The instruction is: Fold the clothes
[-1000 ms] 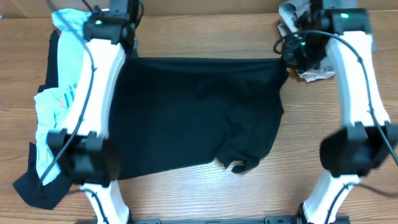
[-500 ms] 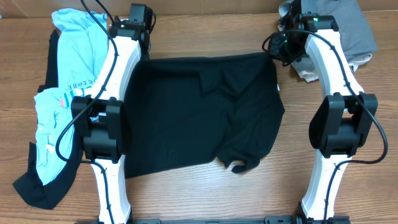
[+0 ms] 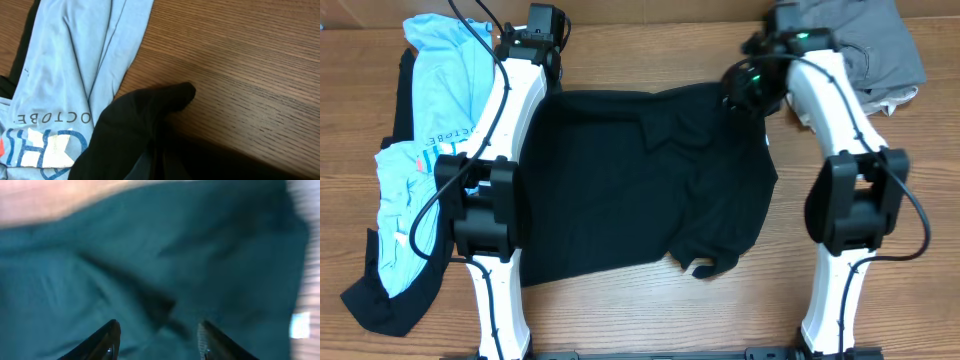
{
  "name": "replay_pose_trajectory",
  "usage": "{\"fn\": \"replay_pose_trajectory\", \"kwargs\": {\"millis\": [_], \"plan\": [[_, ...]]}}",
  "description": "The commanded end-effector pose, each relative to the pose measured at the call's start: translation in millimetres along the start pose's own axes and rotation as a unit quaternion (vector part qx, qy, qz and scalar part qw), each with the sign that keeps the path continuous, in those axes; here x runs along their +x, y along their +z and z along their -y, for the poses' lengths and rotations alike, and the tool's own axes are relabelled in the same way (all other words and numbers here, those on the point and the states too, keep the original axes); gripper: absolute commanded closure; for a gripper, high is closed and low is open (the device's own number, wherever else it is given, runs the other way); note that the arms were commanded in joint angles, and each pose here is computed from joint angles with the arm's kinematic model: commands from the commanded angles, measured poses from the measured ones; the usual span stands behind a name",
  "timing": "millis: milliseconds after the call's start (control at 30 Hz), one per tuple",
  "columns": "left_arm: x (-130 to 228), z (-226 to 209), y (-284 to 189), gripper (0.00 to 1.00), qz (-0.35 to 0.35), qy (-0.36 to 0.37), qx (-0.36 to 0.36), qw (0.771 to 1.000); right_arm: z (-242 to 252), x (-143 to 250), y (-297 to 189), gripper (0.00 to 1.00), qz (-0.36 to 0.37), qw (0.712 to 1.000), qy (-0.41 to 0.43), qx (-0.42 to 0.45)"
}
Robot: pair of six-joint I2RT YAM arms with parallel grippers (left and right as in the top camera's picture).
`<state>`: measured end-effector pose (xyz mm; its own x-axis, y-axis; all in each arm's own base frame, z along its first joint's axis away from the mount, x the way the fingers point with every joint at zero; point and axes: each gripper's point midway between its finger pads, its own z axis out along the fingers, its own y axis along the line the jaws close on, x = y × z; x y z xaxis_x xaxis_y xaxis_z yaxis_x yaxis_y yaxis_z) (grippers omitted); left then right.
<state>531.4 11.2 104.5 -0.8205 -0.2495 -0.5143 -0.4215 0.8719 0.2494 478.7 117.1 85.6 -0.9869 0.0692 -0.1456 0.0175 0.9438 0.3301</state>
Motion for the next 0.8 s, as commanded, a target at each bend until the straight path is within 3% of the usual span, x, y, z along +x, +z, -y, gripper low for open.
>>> {"fn": "replay_pose_trajectory", "kwargs": {"millis": [0, 367, 433, 600, 767], "plan": [[5, 3, 2, 0.96, -0.01, 0.003, 0.005, 1.0, -14, 28, 22, 0.47, -0.038, 0.999, 0.004, 0.007], [10, -1, 2, 0.96, -0.021, 0.009, 0.0, 1.0, -26, 56, 67, 0.5, -0.051, 0.997, 0.041, 0.027], [11, -1, 2, 0.96, -0.022, 0.01, -0.002, 1.0, -25, 53, 68, 0.56, -0.043, 0.997, 0.049, 0.035], [9, -1, 1, 0.96, -0.02, 0.027, -0.001, 0.999, -25, 42, 59, 0.95, -0.019, 0.998, 0.054, 0.031], [5, -7, -14, 0.96, -0.025, 0.042, -0.002, 0.999, -31, 30, 18, 0.96, 0.02, 0.998, 0.052, 0.018]]}}
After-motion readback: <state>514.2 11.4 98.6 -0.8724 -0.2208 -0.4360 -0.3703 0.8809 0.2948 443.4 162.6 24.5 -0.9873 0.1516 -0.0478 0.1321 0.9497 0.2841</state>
